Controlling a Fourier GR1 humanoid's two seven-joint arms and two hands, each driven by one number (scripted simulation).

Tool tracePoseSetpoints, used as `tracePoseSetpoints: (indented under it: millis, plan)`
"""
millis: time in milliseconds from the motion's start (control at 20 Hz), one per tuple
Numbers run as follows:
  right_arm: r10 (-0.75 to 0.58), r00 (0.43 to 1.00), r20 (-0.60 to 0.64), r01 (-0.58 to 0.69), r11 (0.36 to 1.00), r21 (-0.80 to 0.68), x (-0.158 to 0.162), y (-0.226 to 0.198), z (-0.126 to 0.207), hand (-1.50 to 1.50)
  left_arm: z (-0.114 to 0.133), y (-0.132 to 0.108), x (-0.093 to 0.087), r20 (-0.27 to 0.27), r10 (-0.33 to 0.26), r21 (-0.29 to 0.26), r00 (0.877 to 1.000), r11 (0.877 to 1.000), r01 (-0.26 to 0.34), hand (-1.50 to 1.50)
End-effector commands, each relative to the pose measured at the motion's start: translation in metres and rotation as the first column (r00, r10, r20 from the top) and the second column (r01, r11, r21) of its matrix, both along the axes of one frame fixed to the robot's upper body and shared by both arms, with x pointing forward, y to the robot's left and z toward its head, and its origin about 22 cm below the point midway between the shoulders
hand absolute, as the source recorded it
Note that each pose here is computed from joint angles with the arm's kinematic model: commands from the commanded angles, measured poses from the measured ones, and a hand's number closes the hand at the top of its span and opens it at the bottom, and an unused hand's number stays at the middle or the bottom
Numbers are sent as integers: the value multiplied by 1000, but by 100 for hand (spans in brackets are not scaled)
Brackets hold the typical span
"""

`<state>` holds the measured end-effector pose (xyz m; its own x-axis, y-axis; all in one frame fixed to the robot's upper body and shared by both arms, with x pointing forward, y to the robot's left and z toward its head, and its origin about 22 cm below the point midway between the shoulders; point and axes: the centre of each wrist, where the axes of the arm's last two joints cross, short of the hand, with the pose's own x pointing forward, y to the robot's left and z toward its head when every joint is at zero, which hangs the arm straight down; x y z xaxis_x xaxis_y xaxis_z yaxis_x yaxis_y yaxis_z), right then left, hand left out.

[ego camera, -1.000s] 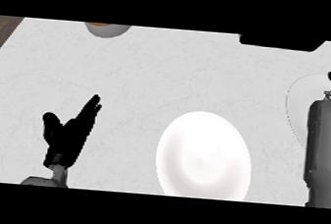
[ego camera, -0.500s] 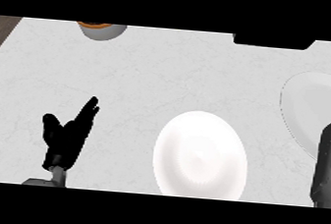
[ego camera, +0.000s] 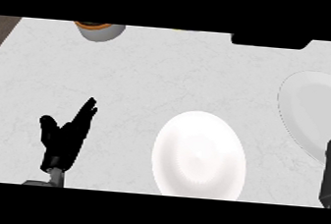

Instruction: Pick the squash from the plate and place it in the plate

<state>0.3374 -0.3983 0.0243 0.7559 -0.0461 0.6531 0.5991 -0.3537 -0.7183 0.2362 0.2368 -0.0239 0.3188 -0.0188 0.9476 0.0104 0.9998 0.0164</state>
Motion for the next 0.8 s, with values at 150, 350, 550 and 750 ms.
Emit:
tracePoseSetpoints:
  millis: [150,350,550,750]
  plan:
    - [32,991,132,-42,996,78,-10,-31,-25,-150,1,10,2,-49,10,-4,999,1000,-10,0]
    - [111,965,236,-93,992,-85,-5,-22,-19,-150,-14,4,-12,-61,-9,-16,998,1000,8,0]
    - [95,923,372,-31,984,-173,-4,-4,-18,-150,-12,0,-6,-57,10,-13,998,1000,-10,0]
    - [83,884,460,-10,987,-157,-14,1,-16,-150,-19,15,-14,-68,0,-16,998,1000,-1,0]
